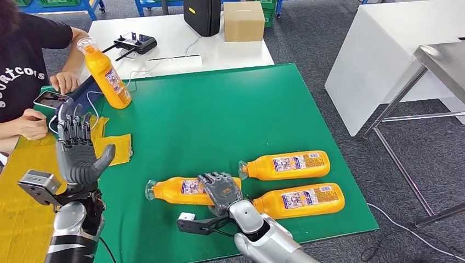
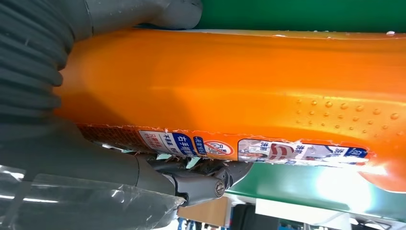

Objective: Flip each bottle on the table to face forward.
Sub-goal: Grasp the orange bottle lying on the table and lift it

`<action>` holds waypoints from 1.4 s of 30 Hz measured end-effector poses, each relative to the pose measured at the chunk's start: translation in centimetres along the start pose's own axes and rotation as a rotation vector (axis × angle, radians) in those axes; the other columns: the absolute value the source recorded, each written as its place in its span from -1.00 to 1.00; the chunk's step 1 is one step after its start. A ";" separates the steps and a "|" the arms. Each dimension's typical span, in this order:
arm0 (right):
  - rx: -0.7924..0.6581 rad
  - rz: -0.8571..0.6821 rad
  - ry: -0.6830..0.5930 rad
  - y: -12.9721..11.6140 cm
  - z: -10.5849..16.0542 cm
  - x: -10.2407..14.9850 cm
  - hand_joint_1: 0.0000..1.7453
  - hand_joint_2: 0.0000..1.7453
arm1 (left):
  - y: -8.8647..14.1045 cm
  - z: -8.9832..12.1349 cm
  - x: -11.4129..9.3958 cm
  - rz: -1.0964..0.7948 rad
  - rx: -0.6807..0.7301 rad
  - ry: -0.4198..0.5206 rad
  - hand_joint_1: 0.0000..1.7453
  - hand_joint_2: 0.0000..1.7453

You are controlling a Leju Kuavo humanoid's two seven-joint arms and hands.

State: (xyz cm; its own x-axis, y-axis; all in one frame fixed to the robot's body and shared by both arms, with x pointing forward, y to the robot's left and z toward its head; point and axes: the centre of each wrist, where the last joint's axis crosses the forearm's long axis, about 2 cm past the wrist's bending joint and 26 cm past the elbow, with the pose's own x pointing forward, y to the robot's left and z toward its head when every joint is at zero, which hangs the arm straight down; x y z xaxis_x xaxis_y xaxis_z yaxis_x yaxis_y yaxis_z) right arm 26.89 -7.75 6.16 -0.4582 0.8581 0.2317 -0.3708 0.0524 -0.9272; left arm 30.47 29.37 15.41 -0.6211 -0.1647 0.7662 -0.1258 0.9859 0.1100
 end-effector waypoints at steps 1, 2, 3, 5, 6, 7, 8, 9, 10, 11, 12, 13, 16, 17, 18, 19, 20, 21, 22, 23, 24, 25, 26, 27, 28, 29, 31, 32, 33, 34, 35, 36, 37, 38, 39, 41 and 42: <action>-0.001 -0.003 0.004 -0.1 -0.1 -0.1 1.00 1.00 | 0.0 0.0 0.0 0.001 0.001 0.000 -1.00 1.00; -0.002 -0.007 0.008 -0.2 -0.1 -0.2 1.00 1.00 | 0.0 0.0 0.0 0.002 0.001 0.001 -1.00 1.00; -0.003 -0.011 0.011 -0.2 -0.2 -0.3 1.00 1.00 | 0.0 0.0 0.0 0.003 0.000 0.001 -1.00 1.00; -0.009 -0.025 0.016 -0.4 -0.2 -0.4 1.00 1.00 | -0.1 0.1 0.0 0.004 0.000 0.002 -1.00 1.00; -0.012 -0.034 0.018 -0.4 -0.2 -0.6 1.00 1.00 | -0.1 0.1 0.0 0.004 0.000 0.003 -1.00 1.00; -0.015 -0.041 0.021 -0.5 -0.3 -0.7 1.00 1.00 | -0.1 0.1 0.0 0.005 0.000 0.004 -1.00 1.00; -0.018 -0.047 0.023 -0.5 -0.3 -0.7 1.00 1.00 | -0.1 0.2 0.0 0.005 0.000 0.005 -1.00 1.00; -0.020 -0.051 0.026 -0.6 -0.3 -0.8 1.00 1.00 | -0.1 0.2 0.0 0.005 0.000 0.005 -1.00 1.00; -0.021 -0.053 0.028 -0.6 -0.3 -0.9 1.00 1.00 | -0.1 0.2 0.0 0.005 0.000 0.006 -1.00 1.00; -0.023 -0.055 0.029 -0.7 -0.3 -0.9 1.00 1.00 | -0.1 0.2 0.0 0.005 0.000 0.007 -1.00 1.00; -0.024 -0.056 0.031 -0.7 -0.3 -1.0 1.00 1.00 | -0.1 0.2 0.0 0.005 0.000 0.007 -1.00 1.00; -0.025 -0.058 0.032 -0.7 -0.4 -1.0 1.00 1.00 | -0.1 0.3 0.0 0.006 0.000 0.007 -1.00 1.00; -0.026 -0.060 0.035 -0.8 -0.4 -1.1 1.00 1.00 | -0.1 0.3 0.0 0.006 0.000 0.008 -1.00 1.00; -0.026 -0.061 0.036 -0.8 -0.4 -1.1 1.00 1.00 | -0.1 0.3 0.0 0.006 0.000 0.008 -1.00 1.00; -0.026 -0.061 0.036 -0.8 -0.4 -1.1 1.00 1.00 | -0.1 0.3 0.0 0.006 0.000 0.008 -1.00 1.00; -0.026 -0.061 0.036 -0.8 -0.4 -1.1 1.00 1.00 | -0.1 0.3 0.0 0.006 0.000 0.008 -1.00 1.00; -0.027 -0.062 0.037 -0.8 -0.4 -1.1 1.00 1.00 | -0.1 0.3 0.0 0.006 0.000 0.008 -1.00 1.00; -0.027 -0.062 0.037 -0.8 -0.4 -1.1 1.00 1.00 | -0.1 0.3 0.0 0.006 0.000 0.008 -1.00 1.00; -0.027 -0.063 0.038 -0.8 -0.4 -1.1 1.00 1.00 | -0.1 0.3 0.0 0.006 0.000 0.008 -1.00 1.00; -0.028 -0.064 0.038 -0.8 -0.4 -1.2 1.00 1.00 | -0.1 0.3 0.0 0.006 0.000 0.008 -1.00 1.00; -0.031 -0.067 0.039 -0.8 -0.4 -1.2 1.00 1.00 | -0.1 0.3 0.0 0.006 0.000 0.009 -1.00 1.00; -0.039 -0.074 0.040 -0.8 -0.4 -1.2 1.00 1.00 | -0.1 0.3 0.0 0.007 0.000 0.009 -1.00 1.00; -0.054 -0.088 0.041 -0.8 -0.3 -1.2 1.00 1.00 | -0.1 0.3 0.0 0.007 0.000 0.010 -1.00 1.00; -0.078 -0.108 0.041 -0.9 -0.2 -1.2 1.00 1.00 | -0.2 0.4 0.0 0.007 0.000 0.012 -1.00 1.00; -0.110 -0.137 0.040 -0.9 -0.1 -1.3 1.00 1.00 | -0.2 0.5 0.0 0.007 0.000 0.015 -1.00 1.00; -0.152 -0.172 0.039 -0.9 0.2 -1.3 1.00 1.00 | -0.1 0.7 0.0 0.007 -0.001 0.020 -1.00 1.00; -0.262 -0.257 0.030 -1.0 1.0 -1.4 1.00 1.00 | -0.1 1.1 0.2 0.004 -0.003 0.031 -1.00 1.00; -0.333 -0.305 0.019 -1.3 1.4 -1.4 1.00 1.00 | -0.1 1.4 0.3 0.002 -0.005 0.038 -1.00 1.00; -0.411 -0.353 0.004 -1.7 1.9 -1.5 1.00 1.00 | -0.1 1.6 0.4 0.001 -0.011 0.045 -1.00 1.00; -0.487 -0.397 -0.012 -2.2 2.3 -1.6 1.00 1.00 | -0.2 1.8 0.6 0.000 -0.019 0.052 -1.00 1.00; -0.565 -0.440 -0.029 -2.8 2.8 -1.7 1.00 1.00 | -0.3 2.0 0.7 0.002 -0.031 0.062 -1.00 1.00; -0.639 -0.479 -0.046 -3.3 3.2 -1.9 1.00 1.00 | -0.5 2.1 0.8 0.008 -0.049 0.074 -1.00 1.00; -0.721 -0.517 -0.066 -3.9 3.7 -2.2 1.00 1.00 | -0.8 2.2 0.8 0.015 -0.075 0.091 -1.00 1.00; -0.805 -0.549 -0.084 -4.4 4.2 -2.4 1.00 1.00 | -1.2 2.3 0.9 0.025 -0.107 0.109 -1.00 1.00; -0.879 -0.572 -0.099 -4.9 4.6 -2.6 1.00 1.00 | -1.6 2.3 1.0 0.035 -0.144 0.128 -1.00 1.00; -0.981 -0.597 -0.120 -5.7 5.3 -2.9 1.00 1.00 | -2.7 2.2 1.1 0.061 -0.215 0.154 -1.00 1.00; -1.009 -0.606 -0.127 -5.9 5.6 -2.9 1.00 1.00 | -3.3 2.1 1.1 0.079 -0.247 0.162 -1.00 1.00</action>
State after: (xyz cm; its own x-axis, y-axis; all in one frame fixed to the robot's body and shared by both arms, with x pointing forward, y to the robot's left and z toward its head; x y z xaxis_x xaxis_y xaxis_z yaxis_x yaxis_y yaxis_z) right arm 25.94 -13.42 12.61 -0.5254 0.5003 0.6883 0.2242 0.8617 -0.4552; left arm 28.52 25.90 14.57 -0.4879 -0.1001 0.8672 0.1226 0.9757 0.1816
